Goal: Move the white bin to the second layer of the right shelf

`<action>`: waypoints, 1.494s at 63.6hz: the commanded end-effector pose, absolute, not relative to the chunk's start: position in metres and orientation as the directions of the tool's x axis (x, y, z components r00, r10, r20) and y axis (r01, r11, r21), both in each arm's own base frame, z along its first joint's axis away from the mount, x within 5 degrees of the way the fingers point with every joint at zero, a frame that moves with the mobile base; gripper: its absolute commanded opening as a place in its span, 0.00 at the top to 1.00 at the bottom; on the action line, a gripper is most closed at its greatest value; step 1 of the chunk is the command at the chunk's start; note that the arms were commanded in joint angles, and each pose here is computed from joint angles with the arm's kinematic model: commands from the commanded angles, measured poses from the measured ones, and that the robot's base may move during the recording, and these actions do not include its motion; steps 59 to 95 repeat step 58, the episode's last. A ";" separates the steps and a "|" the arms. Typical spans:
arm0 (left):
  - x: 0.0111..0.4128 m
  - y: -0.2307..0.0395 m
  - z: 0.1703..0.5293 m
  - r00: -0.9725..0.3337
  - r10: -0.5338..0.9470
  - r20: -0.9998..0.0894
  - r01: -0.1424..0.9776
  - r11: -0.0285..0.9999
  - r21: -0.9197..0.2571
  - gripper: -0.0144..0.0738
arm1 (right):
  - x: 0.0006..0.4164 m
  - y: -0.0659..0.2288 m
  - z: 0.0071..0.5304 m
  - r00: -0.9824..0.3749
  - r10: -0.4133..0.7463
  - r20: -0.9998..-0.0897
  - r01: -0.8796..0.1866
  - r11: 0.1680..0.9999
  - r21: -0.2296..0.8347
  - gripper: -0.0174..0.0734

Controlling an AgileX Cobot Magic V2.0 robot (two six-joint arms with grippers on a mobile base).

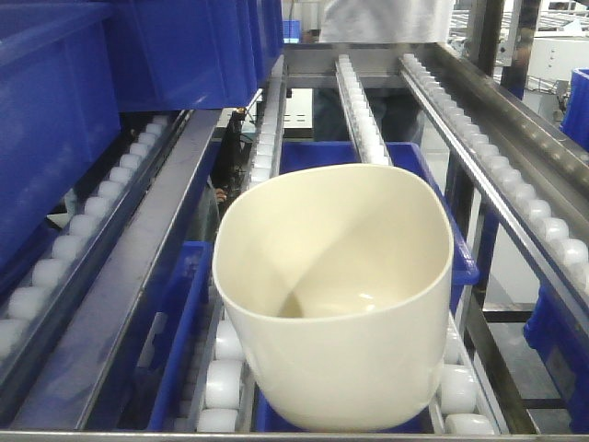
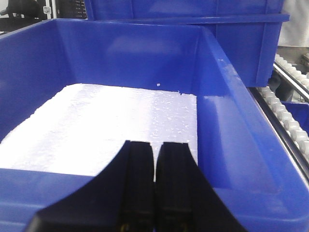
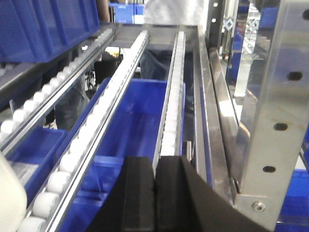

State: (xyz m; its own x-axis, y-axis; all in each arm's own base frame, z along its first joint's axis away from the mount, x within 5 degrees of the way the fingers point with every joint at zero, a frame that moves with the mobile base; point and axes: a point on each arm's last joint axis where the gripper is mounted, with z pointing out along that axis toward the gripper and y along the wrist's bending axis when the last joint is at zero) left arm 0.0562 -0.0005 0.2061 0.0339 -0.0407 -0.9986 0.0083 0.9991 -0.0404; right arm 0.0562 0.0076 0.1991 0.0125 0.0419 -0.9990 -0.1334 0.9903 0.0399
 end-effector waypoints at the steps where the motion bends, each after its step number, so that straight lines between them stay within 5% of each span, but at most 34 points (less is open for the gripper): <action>1: 0.056 0.000 0.205 0.104 -0.051 -0.993 0.005 0.999 -0.051 0.74 | 0.054 0.007 0.209 0.129 0.047 -0.990 -0.129 0.991 0.030 0.75; 95: 0.056 0.000 0.205 0.104 -0.051 -0.993 0.005 0.999 -0.051 0.74 | 0.054 0.007 0.209 0.129 0.047 -0.990 -0.129 0.991 0.030 0.75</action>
